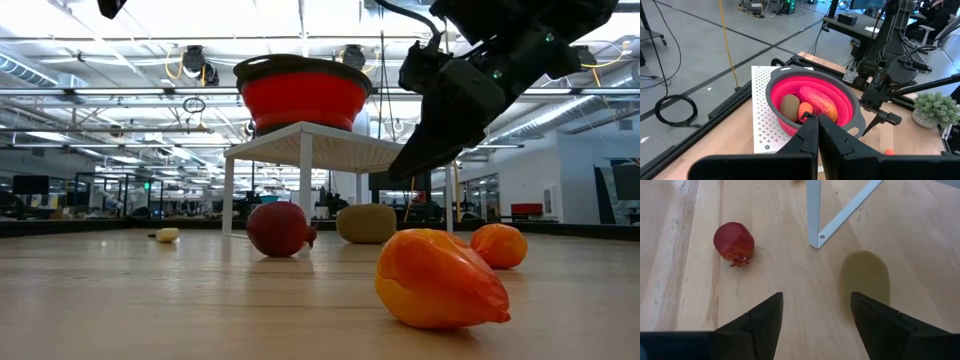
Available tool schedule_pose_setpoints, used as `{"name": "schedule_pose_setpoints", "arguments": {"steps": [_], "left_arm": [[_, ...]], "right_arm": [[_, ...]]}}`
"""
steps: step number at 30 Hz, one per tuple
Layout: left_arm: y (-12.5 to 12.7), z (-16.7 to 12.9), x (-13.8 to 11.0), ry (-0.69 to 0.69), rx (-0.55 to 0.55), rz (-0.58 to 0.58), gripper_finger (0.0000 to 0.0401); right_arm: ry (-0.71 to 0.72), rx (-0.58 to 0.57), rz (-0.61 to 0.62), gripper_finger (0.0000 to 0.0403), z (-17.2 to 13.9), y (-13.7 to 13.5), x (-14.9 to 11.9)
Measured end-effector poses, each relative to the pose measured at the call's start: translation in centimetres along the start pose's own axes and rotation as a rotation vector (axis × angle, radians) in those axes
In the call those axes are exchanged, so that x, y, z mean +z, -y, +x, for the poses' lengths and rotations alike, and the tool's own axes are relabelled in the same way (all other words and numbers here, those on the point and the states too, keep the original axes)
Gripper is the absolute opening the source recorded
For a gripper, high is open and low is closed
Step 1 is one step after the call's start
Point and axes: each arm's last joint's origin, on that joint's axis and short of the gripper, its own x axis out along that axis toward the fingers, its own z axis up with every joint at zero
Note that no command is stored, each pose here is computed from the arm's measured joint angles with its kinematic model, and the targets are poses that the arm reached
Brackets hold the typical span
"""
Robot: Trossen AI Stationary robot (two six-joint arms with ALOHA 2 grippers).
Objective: Pick & Place Fruit
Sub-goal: Put the kiwi into the red strainer bowl on the shelf
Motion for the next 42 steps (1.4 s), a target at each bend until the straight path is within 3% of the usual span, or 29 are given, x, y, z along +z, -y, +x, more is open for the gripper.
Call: {"name": "schedule_pose_setpoints", "arguments": {"steps": [11,26,42], "left_arm": [[0.0,0.0,0.0,0.002,0.01,0.001,0.0003],[-0.1,0.0,0.0,0.012,0.046,0.0,0.0007],[-0.2,0.0,0.1,0.017,0.063,0.007,0.0005]], "right_arm": [[0.04,-0.016,-0.034,0.0248,0.1,0.7,0.6],[0.041,-0.036,-0.039,0.0395,0.3,1.5,0.8],[0.12,-0.025,-0.095,0.0395,0.0,1.3,1.6]]}}
